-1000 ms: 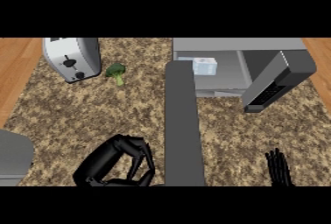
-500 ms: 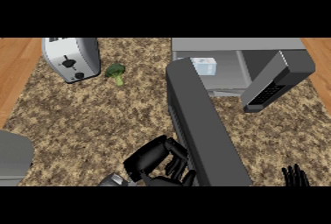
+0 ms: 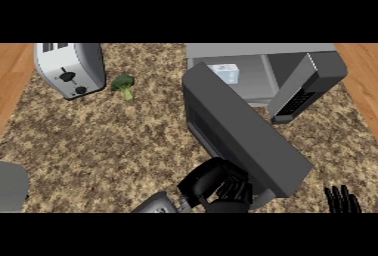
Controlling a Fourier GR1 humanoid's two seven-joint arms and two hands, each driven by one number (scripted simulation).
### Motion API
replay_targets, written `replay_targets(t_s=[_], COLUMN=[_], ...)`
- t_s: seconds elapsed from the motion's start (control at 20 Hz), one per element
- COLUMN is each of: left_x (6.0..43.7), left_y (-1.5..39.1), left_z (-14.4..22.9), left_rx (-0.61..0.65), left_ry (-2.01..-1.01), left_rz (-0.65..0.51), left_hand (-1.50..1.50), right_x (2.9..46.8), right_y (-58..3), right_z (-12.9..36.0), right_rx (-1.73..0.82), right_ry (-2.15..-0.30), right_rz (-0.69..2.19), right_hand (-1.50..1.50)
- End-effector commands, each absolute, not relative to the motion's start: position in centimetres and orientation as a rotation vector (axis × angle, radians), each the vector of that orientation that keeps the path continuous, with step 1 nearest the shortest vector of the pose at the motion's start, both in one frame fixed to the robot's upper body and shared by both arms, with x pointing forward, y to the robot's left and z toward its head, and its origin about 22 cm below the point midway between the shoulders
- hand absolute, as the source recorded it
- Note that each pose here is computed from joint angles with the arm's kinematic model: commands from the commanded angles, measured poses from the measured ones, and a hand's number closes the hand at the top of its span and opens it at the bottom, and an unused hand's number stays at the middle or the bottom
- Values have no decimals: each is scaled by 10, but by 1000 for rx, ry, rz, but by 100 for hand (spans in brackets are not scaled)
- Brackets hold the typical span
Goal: Pick up the milk, place it into the microwave and close the microwave
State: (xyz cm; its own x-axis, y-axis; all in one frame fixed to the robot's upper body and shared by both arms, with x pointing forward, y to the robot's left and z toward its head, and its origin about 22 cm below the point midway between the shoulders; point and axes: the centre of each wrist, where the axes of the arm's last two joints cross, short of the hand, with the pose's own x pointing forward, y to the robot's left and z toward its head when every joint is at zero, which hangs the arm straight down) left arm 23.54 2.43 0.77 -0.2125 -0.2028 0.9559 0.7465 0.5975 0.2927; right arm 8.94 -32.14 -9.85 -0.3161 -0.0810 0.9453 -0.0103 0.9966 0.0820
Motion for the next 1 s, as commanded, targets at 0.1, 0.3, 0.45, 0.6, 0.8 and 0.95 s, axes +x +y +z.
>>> replay_targets(t_s=[0.1,0.3,0.45,0.6,0.8,0.95], left_x=[222,242,254,268,286,298], left_y=[4,1,1,-1,3,0], left_z=[-19,-4,6,18,17,33], left_rx=[-434,-403,-421,-415,-297,-293], left_ry=[-1452,-1532,-1596,-1646,-1666,-1712], left_rz=[-972,-806,-703,-635,-527,-445], left_hand=[150,150,-150,-150,-150,150], right_x=[102,109,109,119,115,112], right_y=[-312,-318,-309,-311,-311,-307], right_z=[-72,-51,-48,-33,-22,-18], right_rx=[249,294,320,326,366,419], right_ry=[-2002,-2025,-2024,-2043,-2024,-2003], right_rz=[-45,-7,11,34,56,68], right_hand=[-150,-150,-150,-150,-150,-150])
